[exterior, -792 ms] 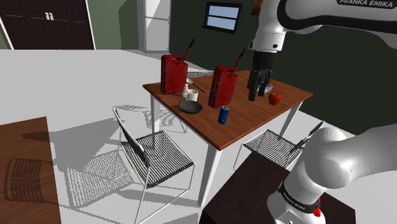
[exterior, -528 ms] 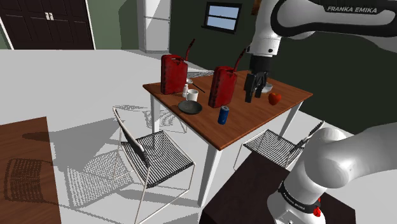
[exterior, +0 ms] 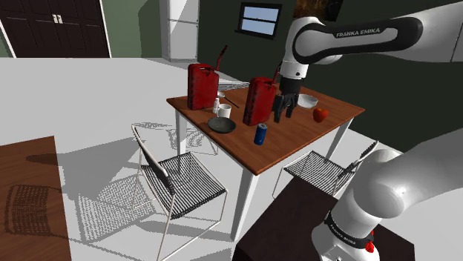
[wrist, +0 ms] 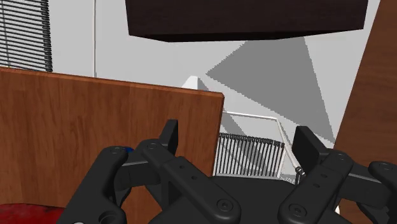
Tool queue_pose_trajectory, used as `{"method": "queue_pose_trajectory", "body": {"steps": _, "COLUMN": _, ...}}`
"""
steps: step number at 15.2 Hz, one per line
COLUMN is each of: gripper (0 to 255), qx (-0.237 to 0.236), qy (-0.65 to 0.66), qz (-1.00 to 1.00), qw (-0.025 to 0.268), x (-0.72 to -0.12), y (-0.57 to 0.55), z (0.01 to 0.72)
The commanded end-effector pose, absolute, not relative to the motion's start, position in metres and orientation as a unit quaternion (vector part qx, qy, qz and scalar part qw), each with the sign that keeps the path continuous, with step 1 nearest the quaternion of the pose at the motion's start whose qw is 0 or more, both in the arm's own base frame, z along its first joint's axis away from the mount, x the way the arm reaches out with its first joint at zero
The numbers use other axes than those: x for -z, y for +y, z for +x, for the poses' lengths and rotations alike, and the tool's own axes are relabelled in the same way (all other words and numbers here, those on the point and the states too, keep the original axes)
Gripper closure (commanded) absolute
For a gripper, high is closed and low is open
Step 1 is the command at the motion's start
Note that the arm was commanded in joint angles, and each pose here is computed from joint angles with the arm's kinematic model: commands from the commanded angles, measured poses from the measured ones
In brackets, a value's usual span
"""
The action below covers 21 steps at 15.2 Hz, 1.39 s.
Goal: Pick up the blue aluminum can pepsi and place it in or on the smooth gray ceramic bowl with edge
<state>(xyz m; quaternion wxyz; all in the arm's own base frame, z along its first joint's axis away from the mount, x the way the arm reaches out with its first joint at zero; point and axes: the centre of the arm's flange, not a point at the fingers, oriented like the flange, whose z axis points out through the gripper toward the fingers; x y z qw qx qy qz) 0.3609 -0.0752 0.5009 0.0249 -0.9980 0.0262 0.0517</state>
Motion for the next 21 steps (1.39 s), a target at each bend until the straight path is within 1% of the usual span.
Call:
{"method": "queue_pose_trajectory", "body": {"steps": 1, "gripper": 0, "qx": -0.047, "qy": 0.032, "qz": -0.998, "qw": 0.023, "x": -0.485, "y": -0.089, "z": 0.373}}
{"method": "queue_pose_trajectory", "body": {"steps": 21, "gripper": 0, "qx": -0.003, "qy": 0.088, "qz": -0.996, "qw": 0.005, "x": -0.347, "y": -0.256, "z": 0.502}}
